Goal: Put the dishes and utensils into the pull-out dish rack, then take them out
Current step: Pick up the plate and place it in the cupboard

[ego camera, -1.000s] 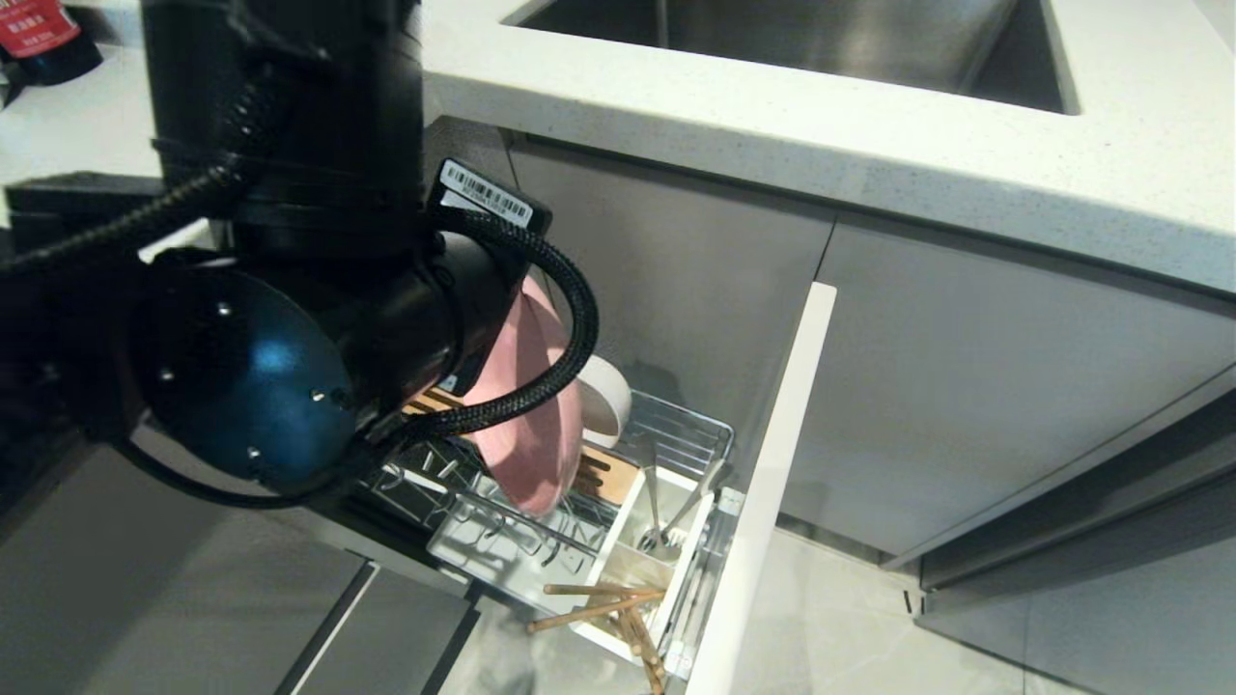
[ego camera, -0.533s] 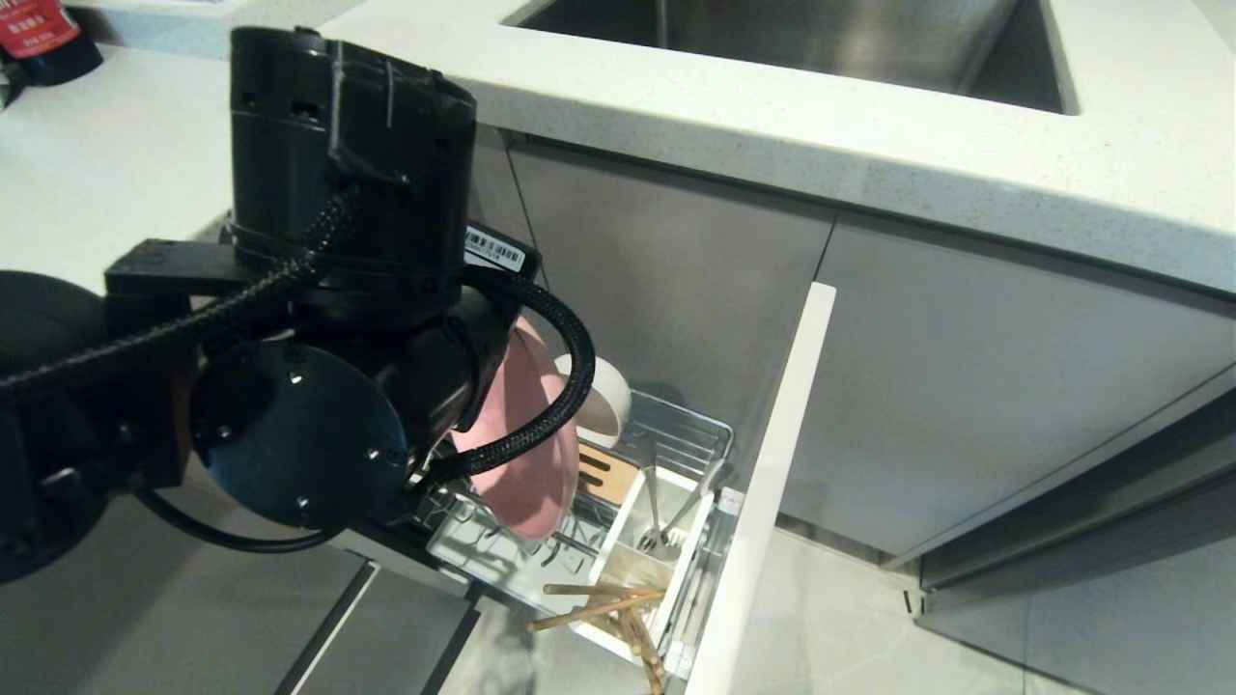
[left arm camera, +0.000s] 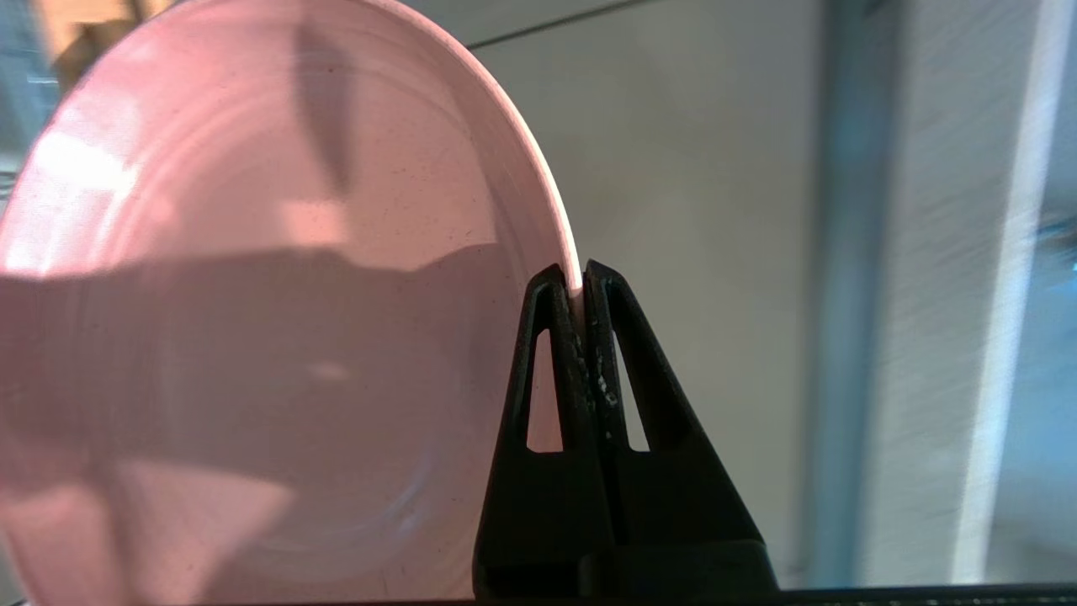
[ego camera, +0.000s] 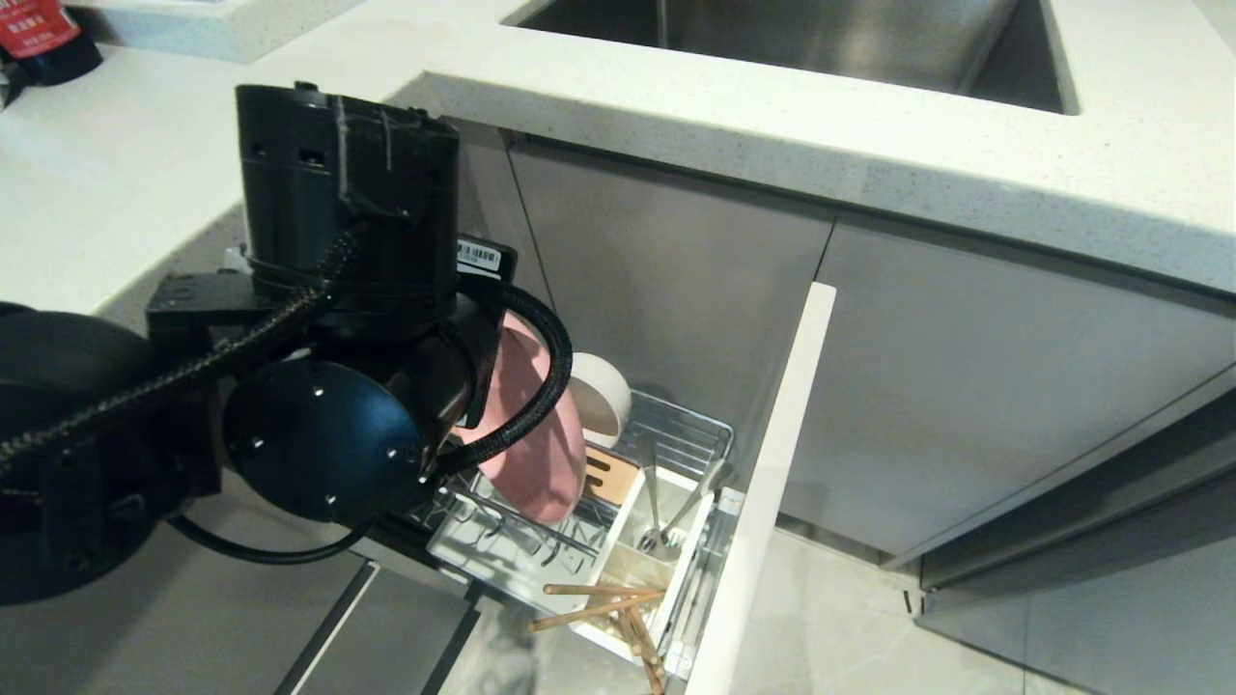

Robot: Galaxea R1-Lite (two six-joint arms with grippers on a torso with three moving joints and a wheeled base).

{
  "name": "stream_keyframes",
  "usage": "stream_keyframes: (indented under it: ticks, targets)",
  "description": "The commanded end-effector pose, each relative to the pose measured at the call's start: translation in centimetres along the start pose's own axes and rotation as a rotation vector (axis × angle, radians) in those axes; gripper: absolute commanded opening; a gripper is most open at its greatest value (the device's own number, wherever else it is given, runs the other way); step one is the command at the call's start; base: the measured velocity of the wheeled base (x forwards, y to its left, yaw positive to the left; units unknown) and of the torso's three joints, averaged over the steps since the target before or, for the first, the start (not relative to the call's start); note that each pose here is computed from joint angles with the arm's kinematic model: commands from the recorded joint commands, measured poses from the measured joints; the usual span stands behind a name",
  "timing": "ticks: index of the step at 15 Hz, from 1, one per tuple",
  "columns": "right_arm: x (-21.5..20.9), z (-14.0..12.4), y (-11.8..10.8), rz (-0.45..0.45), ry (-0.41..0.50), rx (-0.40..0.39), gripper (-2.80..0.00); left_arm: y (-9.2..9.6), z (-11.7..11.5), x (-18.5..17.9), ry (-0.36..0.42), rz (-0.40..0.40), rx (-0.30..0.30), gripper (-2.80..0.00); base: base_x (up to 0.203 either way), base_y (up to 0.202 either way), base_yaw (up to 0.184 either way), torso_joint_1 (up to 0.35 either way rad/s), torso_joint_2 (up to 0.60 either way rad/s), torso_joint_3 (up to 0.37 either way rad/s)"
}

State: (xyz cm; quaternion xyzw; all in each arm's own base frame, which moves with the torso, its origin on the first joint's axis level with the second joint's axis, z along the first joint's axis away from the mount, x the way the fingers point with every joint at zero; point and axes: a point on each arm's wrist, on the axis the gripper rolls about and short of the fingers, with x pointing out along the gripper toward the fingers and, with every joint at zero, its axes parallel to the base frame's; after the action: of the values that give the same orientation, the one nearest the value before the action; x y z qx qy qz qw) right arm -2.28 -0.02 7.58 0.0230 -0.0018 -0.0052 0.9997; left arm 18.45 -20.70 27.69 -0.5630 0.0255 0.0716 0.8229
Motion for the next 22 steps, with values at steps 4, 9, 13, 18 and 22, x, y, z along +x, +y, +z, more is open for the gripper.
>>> stream_keyframes:
  ticks: [4, 9, 13, 18, 22]
  targets:
    - [0.0, 0.0, 0.0, 0.0, 0.0, 0.0, -2.8, 0.4, 0.2, 0.6, -0.025, -0.004, -0.029, -2.8, 0.0, 0.0, 0.0, 0.0, 0.0, 0.0]
    - [0.0, 0.0, 0.0, 0.0, 0.0, 0.0, -2.8, 1.4, -0.2, 1.6, -0.047, -0.009, -0.054, -2.8, 0.0, 0.0, 0.0, 0.0, 0.0, 0.0]
    - [0.0, 0.0, 0.0, 0.001, 0.0, 0.0, -2.8, 2.1, -0.6, 2.2, -0.056, 0.001, -0.047, -2.8, 0.0, 0.0, 0.0, 0.0, 0.0, 0.0]
    - [0.0, 0.0, 0.0, 0.0, 0.0, 0.0, -2.8, 2.6, -0.8, 2.5, -0.064, 0.015, -0.038, -2.8, 0.0, 0.0, 0.0, 0.0, 0.0, 0.0]
    - [0.0, 0.0, 0.0, 0.0, 0.0, 0.0, -2.8, 2.9, -0.7, 2.5, -0.066, 0.022, -0.029, -2.8, 0.0, 0.0, 0.0, 0.0, 0.0, 0.0]
